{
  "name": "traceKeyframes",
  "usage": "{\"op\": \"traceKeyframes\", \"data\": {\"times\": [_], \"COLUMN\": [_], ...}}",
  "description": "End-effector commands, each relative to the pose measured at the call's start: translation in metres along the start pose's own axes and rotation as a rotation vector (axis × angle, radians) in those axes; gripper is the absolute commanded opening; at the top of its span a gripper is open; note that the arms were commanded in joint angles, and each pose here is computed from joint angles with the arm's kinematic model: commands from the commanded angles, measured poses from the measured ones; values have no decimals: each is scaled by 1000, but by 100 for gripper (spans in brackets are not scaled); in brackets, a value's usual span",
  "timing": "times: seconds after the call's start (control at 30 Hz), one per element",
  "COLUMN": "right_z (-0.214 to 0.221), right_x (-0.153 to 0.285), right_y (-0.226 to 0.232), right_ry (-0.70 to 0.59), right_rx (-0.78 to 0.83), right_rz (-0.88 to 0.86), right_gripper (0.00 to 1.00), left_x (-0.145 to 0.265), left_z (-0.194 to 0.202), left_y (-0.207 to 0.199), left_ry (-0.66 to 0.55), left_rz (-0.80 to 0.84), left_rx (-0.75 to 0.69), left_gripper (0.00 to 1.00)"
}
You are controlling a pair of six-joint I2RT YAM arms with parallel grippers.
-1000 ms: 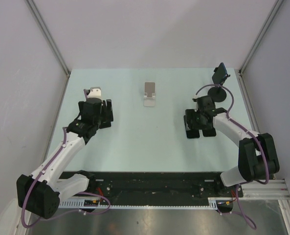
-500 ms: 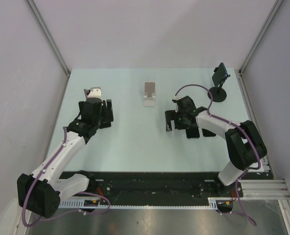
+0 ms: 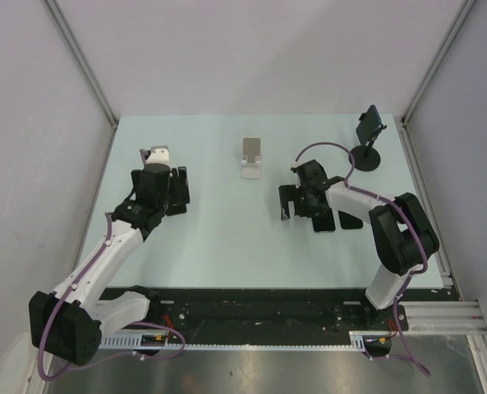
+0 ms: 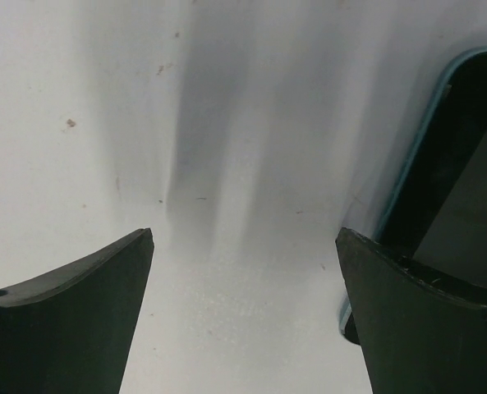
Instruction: Remove the phone from the phone stand
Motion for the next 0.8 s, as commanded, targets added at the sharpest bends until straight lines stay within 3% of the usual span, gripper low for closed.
{"op": "traceKeyframes", "data": {"times": [0.0,0.57,0.77], "right_z": [-20,-34,-40], "right_x": [6,11,17], "right_y": [-8,-31,-22], "right_ry": [-49,-103,-120], "right_rx": [2,-15,8], "right_rz": [33,130,84], "right_gripper": [100,100,100], "left_x": [-2,-2,-3], "left_z": [-5,-6,-5], "left_y": [2,1,0], "left_ry": [-23,-23,-19], "left_rz": [-10,-3,-1], "left_rx": [10,15,15], "left_gripper": [100,100,100]}}
Point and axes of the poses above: each gripper's point midway between its finger pads, its own x axis back along the fingers, its own y axis along the line the jaws close on, z = x × y, the point moved 3 cm from there along x, back along the fingers, and after that the axes turned 14 degrees about -x, right-handed, at the moved point
